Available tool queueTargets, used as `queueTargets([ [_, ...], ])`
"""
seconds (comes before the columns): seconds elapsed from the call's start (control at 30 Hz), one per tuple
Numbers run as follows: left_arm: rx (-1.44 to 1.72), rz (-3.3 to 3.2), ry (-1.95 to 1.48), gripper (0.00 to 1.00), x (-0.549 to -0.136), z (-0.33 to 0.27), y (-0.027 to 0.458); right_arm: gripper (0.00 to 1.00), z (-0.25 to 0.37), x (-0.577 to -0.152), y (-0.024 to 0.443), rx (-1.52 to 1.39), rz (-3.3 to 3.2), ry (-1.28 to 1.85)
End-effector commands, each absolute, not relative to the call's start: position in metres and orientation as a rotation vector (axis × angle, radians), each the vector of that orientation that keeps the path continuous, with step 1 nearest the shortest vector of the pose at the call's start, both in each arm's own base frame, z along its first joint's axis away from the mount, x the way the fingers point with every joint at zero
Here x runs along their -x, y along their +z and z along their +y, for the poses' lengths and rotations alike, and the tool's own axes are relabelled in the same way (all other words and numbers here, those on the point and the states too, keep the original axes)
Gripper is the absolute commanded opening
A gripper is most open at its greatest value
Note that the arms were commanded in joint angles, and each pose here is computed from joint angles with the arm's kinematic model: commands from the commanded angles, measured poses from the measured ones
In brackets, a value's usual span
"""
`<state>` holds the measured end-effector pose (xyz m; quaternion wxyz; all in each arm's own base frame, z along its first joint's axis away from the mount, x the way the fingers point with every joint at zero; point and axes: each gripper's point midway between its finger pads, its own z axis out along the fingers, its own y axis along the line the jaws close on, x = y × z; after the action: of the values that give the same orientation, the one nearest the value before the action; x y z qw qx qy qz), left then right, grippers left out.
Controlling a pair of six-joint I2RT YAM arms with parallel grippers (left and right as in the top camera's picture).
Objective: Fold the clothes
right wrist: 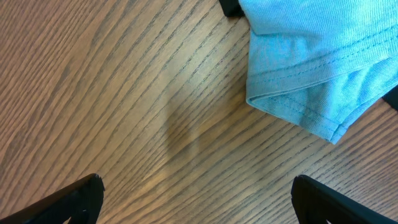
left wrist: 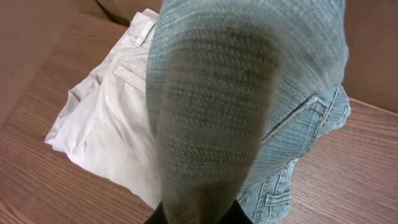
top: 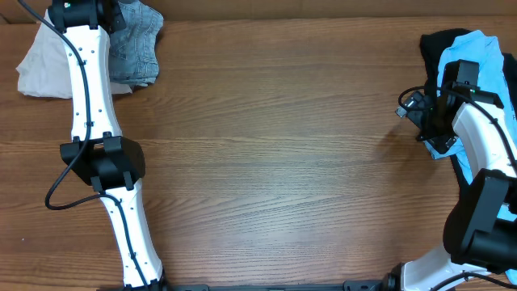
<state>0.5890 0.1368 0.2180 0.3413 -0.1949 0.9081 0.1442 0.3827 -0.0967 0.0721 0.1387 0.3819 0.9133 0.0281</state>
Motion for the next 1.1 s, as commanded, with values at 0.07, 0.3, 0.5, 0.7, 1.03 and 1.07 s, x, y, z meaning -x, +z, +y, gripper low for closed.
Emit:
queueTargets([
  [0.07,0.562,2.204,0.366,0.04,-0.576,0.139,0.29,1.0,-0.099,-0.391,0.083,-1.085,2.609,0.084],
  [0.3,0.572,2.21,0.357,0.04,-0.574,0.137,0.288,1.0,-0.099,-0.391,0.083,-1.085,2.609,0.084],
  [0.5,0.584,2.196,0.363,0.06,-0.575,0.143,0.29,1.0,-0.099,-0.391,0.083,-1.085,2.609,0.084],
  [0.7,0.646,2.167,0.4,0.04,-0.569,0.177,0.292,1.0,-0.099,-0.391,0.083,-1.085,2.609,0.084],
  [1.03,0.73,2.129,0.389,0.04,-0.558,0.226,0.293,1.0,-0.099,-0.391,0.083,-1.085,2.609,0.084],
  [1.07,0.729,2.129,0.376,0.04,-0.559,0.228,0.291,1.0,-0.099,-0.391,0.083,-1.085,2.609,0.084],
])
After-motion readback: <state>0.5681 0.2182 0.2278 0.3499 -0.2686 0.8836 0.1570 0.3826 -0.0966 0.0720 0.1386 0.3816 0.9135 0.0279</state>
